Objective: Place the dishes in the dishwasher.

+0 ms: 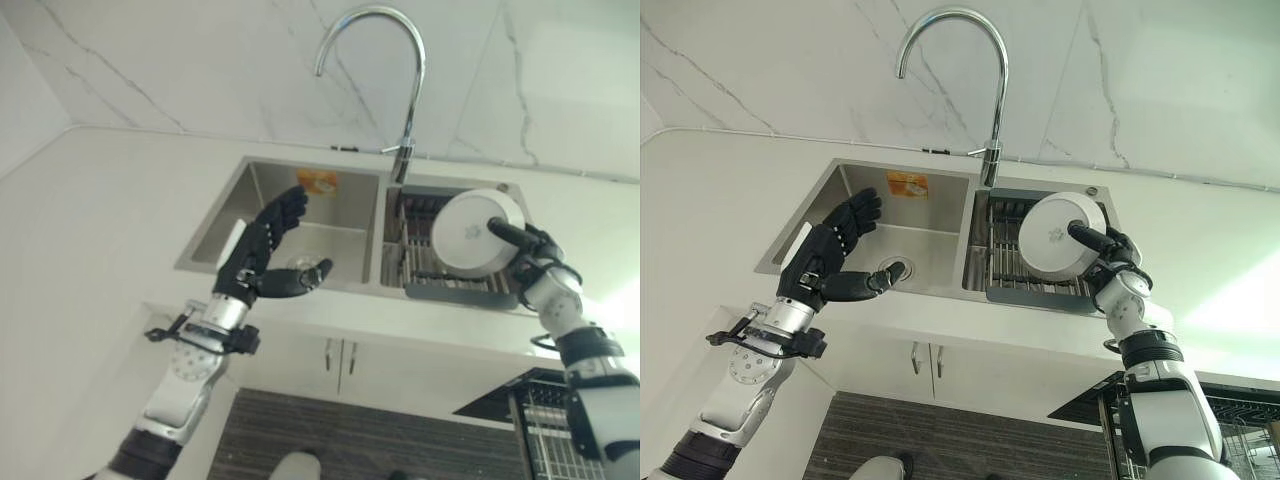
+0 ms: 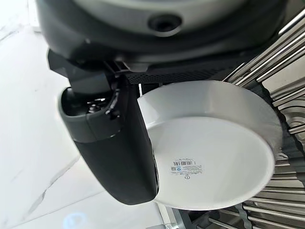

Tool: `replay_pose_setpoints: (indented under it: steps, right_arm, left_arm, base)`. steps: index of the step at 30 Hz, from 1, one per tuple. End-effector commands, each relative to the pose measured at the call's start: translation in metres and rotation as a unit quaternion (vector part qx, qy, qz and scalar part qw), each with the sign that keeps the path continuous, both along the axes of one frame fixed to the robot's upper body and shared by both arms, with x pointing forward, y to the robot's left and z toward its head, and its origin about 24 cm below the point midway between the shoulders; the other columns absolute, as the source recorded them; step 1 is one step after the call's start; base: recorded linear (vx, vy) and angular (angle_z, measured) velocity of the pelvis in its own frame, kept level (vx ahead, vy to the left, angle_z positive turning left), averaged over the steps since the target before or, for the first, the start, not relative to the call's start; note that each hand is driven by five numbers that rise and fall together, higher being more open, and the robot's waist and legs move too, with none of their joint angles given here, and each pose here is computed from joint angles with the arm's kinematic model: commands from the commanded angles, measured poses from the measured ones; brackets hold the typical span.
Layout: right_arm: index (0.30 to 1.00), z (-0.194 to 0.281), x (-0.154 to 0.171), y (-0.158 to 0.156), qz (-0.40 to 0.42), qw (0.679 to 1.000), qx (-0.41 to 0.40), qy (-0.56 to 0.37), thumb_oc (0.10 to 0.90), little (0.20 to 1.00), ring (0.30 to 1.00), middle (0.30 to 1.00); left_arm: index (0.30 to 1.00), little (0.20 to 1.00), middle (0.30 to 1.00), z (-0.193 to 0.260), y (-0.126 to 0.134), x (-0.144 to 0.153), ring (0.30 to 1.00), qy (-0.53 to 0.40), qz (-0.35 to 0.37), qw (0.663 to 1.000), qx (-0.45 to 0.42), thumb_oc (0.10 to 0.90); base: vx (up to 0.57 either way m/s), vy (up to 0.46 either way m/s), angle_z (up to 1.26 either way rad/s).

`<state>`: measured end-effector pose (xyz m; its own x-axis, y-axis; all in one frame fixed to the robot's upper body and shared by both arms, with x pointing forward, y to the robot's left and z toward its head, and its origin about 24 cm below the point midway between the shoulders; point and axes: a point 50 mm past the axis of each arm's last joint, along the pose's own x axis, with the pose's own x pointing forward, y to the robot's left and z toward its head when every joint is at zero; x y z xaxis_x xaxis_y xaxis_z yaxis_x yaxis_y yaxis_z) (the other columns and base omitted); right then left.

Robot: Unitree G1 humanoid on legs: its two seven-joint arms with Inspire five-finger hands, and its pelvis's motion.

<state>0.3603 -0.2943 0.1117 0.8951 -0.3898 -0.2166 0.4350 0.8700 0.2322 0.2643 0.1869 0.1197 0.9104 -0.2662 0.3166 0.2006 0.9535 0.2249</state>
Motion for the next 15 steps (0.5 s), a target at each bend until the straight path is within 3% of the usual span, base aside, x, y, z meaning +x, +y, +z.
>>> replay_pose_setpoints:
  steps: [1, 4, 8, 11, 15]
  right_arm:
    - [0.3, 0.115, 0.008, -0.005, -0.015, 0.967, -0.132, -0.219, 0.4, 0.3, 0.3, 0.3]
    - [0.3, 0.157, -0.018, 0.018, -0.017, 0.92, -0.183, -0.346, 0.4, 0.3, 0.3, 0.3]
    - [0.3, 0.183, -0.045, 0.031, -0.023, 0.881, -0.175, -0.439, 0.4, 0.3, 0.3, 0.3]
    - [0.3, 0.197, -0.072, 0.038, -0.059, 0.836, -0.202, -0.507, 0.4, 0.3, 0.3, 0.3]
    - [0.3, 0.204, -0.109, 0.045, -0.115, 0.772, -0.211, -0.588, 0.4, 0.3, 0.3, 0.3]
  left_arm:
    - [0.9, 0.9, 0.9, 0.049, -0.012, -0.002, 0.9, -0.126, -0.045, 0.991, -0.031, 0.8]
    - [0.9, 0.9, 0.9, 0.046, -0.011, -0.013, 0.9, -0.11, -0.076, 0.99, -0.051, 0.8]
    - [0.9, 0.9, 0.9, 0.043, -0.019, -0.018, 0.9, -0.096, -0.12, 0.987, -0.045, 0.8]
    - [0.9, 0.9, 0.9, 0.033, -0.032, -0.02, 0.9, -0.003, -0.228, 0.967, -0.114, 0.8]
    - [0.9, 0.9, 0.9, 0.022, -0.061, -0.039, 0.9, 0.06, -0.365, 0.913, -0.172, 0.8]
  base:
    - [-0.02, 0.056, 0.0]
    - [0.0, 0.124, -0.03]
    - [-0.01, 0.109, -0.05]
    - [-0.02, 0.151, -0.12]
    - [-0.01, 0.177, -0.17]
